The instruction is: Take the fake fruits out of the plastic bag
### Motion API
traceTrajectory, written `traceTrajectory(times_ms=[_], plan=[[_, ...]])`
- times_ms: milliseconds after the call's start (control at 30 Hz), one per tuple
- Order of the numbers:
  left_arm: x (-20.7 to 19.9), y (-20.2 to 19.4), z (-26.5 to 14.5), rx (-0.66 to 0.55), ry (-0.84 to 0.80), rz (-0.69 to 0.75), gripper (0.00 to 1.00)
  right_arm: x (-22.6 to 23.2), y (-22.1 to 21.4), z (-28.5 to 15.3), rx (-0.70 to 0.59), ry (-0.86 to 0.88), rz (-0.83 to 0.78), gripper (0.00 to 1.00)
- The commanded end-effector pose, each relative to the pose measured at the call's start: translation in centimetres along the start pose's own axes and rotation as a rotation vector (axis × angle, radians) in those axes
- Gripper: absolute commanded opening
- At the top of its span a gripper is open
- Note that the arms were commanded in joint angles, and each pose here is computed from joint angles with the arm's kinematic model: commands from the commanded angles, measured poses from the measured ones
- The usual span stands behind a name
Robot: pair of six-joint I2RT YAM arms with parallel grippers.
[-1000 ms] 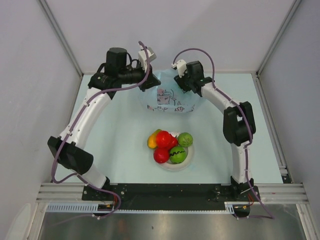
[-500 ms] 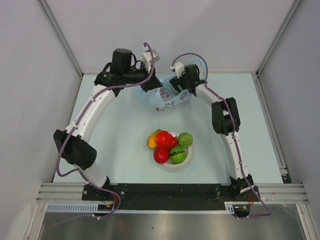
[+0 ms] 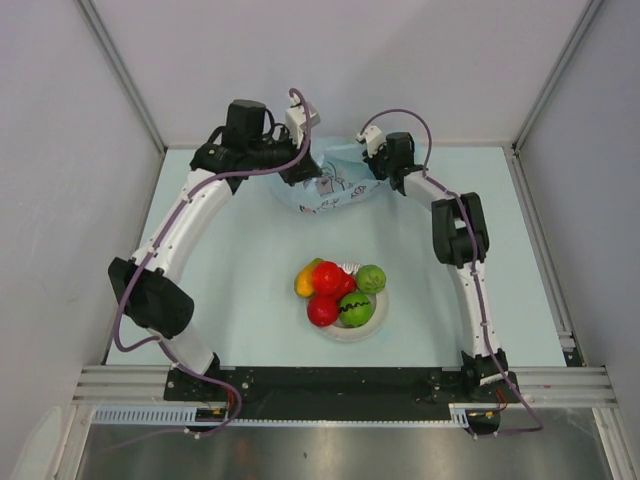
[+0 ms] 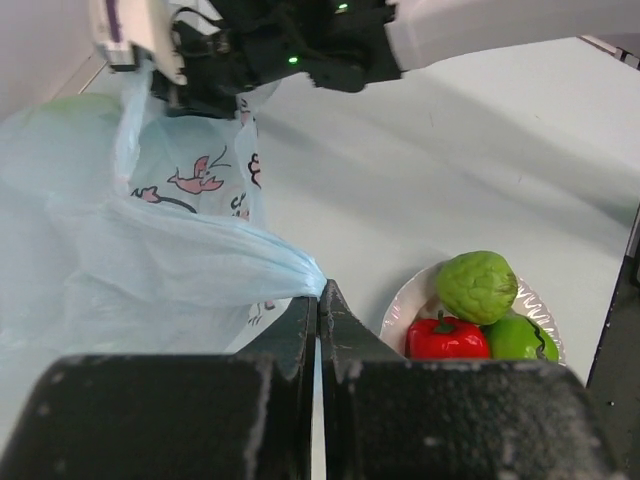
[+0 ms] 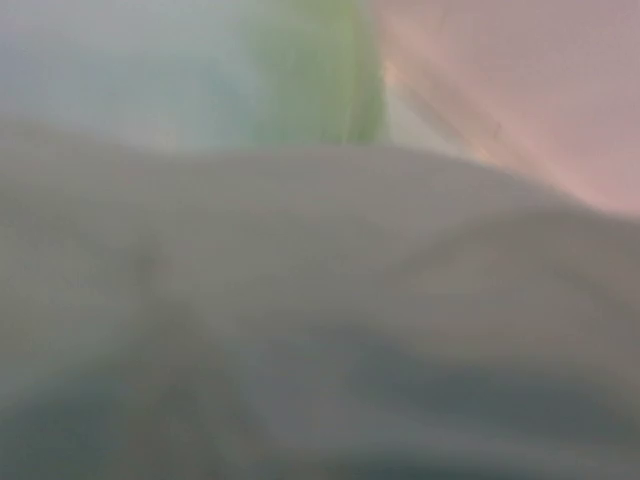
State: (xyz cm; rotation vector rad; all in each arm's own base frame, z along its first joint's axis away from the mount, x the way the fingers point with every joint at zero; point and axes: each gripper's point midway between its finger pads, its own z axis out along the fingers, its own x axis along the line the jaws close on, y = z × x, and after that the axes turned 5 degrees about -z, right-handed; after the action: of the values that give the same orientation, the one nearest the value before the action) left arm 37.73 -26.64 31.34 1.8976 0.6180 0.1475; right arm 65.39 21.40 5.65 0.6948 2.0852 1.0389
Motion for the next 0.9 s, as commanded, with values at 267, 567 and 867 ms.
traceTrajectory(times_ms=[267,567,867], plan=[[-2.0,7.3,-3.1,-0.168,-0.012,0.146,0.00,2.2,10.4,-20.8,-0.079,-0.035,0.074,0.15],[1.5,0.3,1.6,0.002,0.007,-0.002,0.00,4.7,7.4,-17.2,-0.036,0.009,0.044,0.21],[0.8,1.2,0.9,-0.024,0.002,-0.003,0.00,5.3,11.1,-18.9,-0.133,0.077,0.072,0.50]])
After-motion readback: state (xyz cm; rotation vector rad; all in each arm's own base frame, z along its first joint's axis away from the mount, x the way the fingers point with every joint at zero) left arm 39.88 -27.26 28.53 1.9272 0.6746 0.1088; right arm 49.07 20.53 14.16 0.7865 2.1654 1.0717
